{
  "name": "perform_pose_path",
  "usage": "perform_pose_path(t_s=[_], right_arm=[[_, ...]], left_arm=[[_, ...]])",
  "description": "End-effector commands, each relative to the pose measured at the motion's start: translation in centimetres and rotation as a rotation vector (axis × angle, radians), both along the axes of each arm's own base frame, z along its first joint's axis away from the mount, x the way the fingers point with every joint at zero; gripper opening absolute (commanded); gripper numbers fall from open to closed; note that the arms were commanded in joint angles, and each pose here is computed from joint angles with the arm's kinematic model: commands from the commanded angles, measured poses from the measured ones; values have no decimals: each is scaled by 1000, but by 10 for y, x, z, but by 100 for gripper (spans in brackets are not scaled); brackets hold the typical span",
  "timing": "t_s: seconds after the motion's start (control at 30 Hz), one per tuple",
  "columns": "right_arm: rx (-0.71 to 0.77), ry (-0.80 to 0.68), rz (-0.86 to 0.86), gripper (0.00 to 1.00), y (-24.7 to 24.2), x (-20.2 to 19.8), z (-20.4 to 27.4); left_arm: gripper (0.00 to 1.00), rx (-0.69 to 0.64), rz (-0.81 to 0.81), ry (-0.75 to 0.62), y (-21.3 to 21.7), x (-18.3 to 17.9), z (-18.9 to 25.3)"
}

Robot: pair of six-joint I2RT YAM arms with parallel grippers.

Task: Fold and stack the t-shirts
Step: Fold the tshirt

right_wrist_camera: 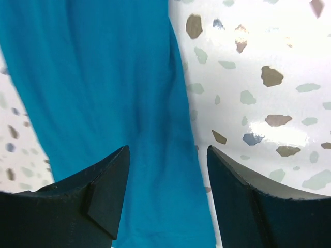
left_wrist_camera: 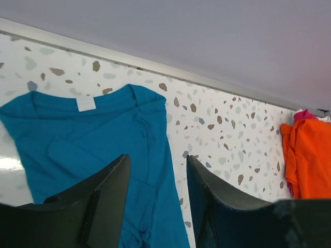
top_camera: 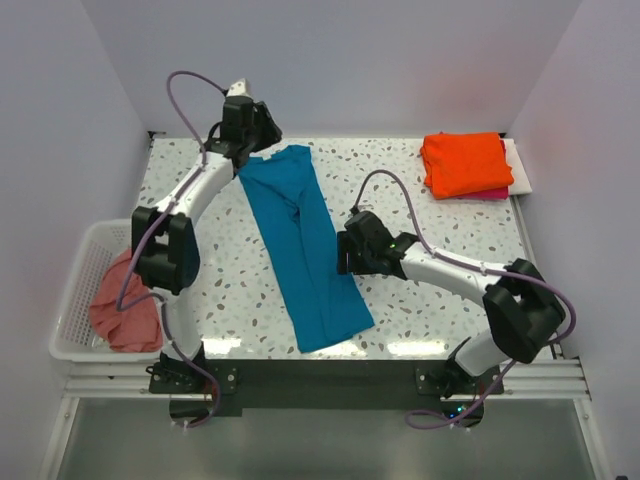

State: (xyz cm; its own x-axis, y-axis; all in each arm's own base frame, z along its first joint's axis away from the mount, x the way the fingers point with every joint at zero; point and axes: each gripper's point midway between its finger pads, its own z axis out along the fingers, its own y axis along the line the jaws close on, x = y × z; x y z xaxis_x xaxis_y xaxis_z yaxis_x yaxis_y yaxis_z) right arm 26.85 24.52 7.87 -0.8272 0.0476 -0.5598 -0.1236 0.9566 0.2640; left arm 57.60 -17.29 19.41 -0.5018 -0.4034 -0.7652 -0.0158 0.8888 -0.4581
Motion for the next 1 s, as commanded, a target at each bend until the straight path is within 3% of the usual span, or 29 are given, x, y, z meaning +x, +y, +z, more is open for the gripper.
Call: perform_pose_path(t_s=[0.0,0.1,0.17,0.33,0.5,0.67,0.83,0.97], right_arm=[[-52,32,99,64,5,-6,-9],[-64,55,102,61,2,-10,-24],[-90,81,95,59,-3,-15,-35],[-150,112,83,50,-17,-38,-53],[-195,144,78,42,-27,-64,-71],[-151,163,71,33,-17,-87,-76],[-59,148,129,33,32,-112,-65],[-31,161,138,35,49,-113,-67]], left_arm=[[51,35,179,20,32,-23,4],[35,59,243,118,46,-50,-29],[31,73,265,186,53,-72,-55],[30,84,259,237,57,-90,-93],[30,118,215,251,50,-74,-114],[29,210,230,323,55,-54,-147],[31,323,206,423,58,-32,-190],[40,319,151,384,53,11,-178]])
